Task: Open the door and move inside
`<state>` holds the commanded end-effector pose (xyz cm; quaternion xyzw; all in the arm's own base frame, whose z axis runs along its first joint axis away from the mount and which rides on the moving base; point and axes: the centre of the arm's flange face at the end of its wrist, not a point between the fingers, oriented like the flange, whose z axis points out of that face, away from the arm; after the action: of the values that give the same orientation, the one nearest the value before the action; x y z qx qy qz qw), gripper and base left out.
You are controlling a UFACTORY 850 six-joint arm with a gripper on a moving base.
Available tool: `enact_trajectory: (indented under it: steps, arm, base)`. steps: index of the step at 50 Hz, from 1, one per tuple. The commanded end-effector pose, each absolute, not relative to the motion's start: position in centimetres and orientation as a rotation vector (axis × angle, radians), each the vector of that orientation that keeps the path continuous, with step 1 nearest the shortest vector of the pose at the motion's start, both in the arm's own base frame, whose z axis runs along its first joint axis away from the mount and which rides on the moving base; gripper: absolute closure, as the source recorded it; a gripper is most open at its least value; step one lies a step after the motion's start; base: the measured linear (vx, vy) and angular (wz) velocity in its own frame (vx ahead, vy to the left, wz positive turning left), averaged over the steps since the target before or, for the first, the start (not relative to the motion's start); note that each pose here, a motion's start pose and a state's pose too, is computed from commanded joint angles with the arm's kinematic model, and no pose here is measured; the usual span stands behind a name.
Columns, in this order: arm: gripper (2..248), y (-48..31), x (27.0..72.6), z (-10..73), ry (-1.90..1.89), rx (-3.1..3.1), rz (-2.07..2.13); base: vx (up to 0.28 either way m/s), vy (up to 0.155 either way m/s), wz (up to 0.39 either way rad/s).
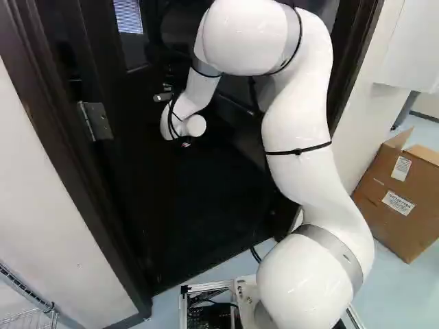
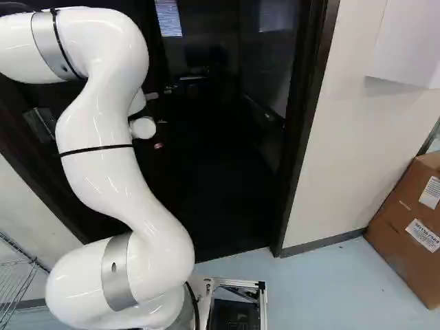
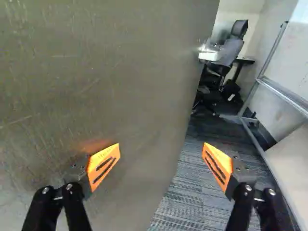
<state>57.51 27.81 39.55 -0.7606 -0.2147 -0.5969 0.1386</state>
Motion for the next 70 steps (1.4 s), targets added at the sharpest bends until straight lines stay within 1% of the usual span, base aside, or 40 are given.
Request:
enact_trajectory:
  steps: [70]
  arm:
    - [3, 36.2, 58.7, 38.7, -0.812, -2.055, -1.71]
  base:
    - [0.0, 0.0, 0.0]
